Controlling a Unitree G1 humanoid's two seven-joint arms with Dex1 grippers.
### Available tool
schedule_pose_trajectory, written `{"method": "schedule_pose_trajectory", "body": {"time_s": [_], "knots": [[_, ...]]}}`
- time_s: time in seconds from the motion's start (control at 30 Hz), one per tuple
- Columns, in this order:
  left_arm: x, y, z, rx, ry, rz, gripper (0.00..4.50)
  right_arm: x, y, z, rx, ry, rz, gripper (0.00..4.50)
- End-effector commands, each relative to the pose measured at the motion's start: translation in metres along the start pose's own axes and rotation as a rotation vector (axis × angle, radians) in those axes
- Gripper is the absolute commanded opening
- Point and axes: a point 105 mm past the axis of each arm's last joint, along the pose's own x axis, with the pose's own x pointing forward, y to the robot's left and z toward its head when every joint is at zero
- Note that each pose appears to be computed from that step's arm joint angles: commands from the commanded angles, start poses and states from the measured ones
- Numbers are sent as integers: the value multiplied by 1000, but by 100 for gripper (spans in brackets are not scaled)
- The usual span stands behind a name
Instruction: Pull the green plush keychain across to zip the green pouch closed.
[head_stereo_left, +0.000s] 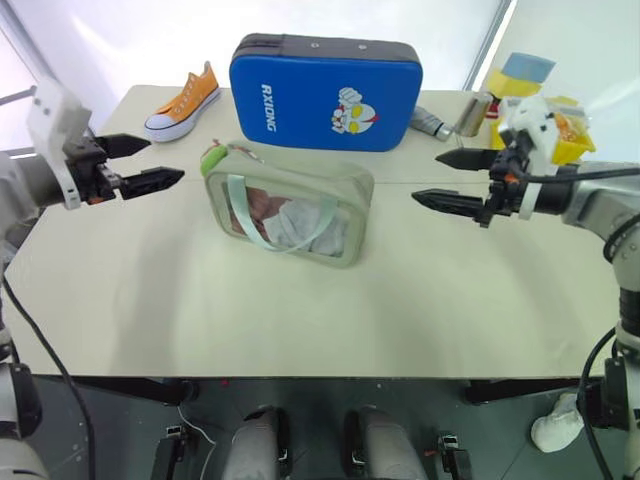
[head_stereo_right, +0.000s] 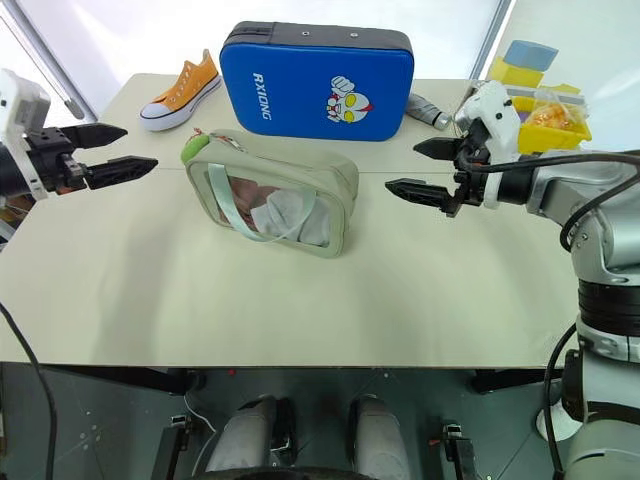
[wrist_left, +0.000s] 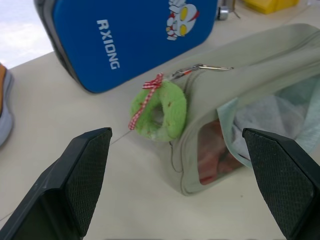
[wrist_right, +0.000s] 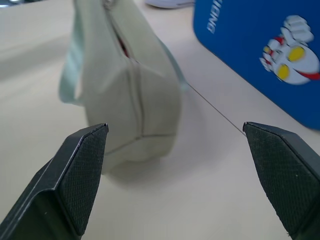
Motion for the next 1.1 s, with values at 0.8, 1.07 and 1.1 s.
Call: {"method": "schedule_pose_trajectory", "body": {"time_s": [0.8,1.07,1.1], "knots": [[3,-30,23,111,-67,-13,450,111,55,10,-258,8,134,399],[-4,-30,19,102,-58,21,450,115,56,21,-375,-39,188,6],[-5,-30,18,101,-57,23,450,114,56,25,-394,-58,197,6]]}}
